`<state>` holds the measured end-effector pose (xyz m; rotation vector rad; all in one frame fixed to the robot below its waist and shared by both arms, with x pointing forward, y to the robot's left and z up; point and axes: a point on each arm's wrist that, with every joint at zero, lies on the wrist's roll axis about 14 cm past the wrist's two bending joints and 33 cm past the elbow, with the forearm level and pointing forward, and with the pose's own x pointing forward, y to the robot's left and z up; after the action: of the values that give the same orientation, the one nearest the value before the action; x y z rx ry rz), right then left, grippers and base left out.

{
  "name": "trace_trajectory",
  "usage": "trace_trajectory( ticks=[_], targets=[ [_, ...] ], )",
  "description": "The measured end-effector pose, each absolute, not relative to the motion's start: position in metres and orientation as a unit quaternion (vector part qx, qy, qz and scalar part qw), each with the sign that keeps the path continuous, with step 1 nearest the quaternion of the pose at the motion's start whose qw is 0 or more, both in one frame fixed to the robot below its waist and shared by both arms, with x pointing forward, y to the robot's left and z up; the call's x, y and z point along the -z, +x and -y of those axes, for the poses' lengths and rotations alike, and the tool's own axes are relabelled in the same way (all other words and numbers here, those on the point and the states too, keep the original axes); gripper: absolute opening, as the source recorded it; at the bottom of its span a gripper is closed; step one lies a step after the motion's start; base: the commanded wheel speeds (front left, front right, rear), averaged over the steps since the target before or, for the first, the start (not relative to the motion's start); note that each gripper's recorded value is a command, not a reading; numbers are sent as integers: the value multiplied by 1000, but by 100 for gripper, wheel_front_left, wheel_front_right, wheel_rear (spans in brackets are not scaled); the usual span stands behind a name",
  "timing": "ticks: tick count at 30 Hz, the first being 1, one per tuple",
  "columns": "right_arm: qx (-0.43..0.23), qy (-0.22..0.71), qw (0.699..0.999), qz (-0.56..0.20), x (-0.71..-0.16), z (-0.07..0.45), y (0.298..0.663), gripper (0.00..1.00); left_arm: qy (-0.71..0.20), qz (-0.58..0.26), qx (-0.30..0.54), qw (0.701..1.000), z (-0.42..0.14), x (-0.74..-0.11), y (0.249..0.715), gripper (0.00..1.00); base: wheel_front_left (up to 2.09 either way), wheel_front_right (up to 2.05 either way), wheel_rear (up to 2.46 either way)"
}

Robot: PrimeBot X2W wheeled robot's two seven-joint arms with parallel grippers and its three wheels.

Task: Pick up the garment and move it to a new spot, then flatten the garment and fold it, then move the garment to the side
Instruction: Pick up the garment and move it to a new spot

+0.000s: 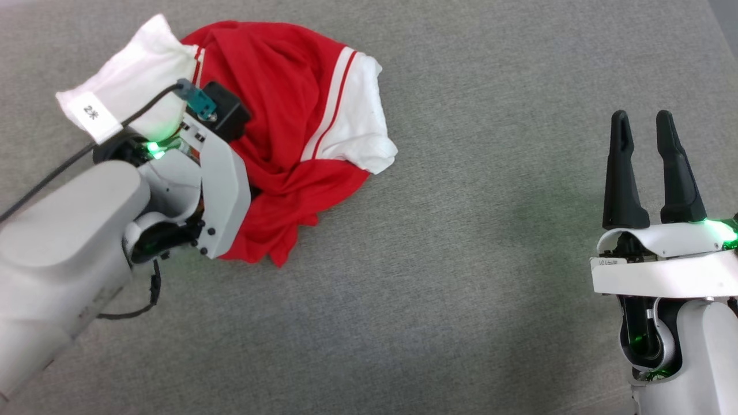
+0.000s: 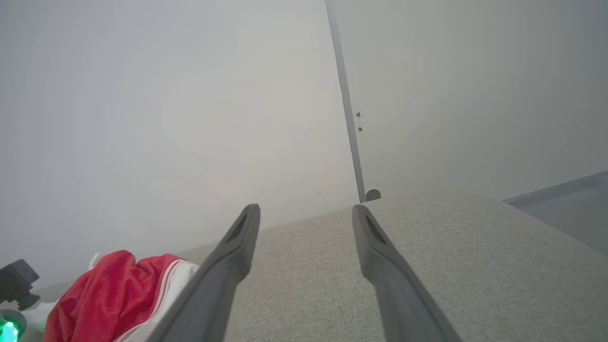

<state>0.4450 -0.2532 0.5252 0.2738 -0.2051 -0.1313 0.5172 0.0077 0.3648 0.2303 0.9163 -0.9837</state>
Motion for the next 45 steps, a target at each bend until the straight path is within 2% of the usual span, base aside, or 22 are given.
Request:
trace_trajectory(
  ticks=[1,12,19,31,41,45],
  targets=[
    [65,132,984,100,-524,253,445,100,105,-421,455,778,-7,-366,517,100,0,0,0],
    [26,99,992,69,-509,224,455,100,19,-358,449,818,-4,-414,507,100,0,0,0],
    [-4,90,994,54,-505,200,457,100,-32,-299,410,861,-31,-453,497,100,0,0,0],
    [-41,64,997,26,-504,171,442,100,-137,-218,233,938,-147,-465,460,100,0,0,0],
    [-53,60,997,14,-502,161,428,100,-174,-191,110,960,-226,-454,411,100,0,0,0],
    [-49,59,997,9,-500,165,420,100,-167,-138,80,973,-251,-478,415,100,0,0,0]
  ],
)
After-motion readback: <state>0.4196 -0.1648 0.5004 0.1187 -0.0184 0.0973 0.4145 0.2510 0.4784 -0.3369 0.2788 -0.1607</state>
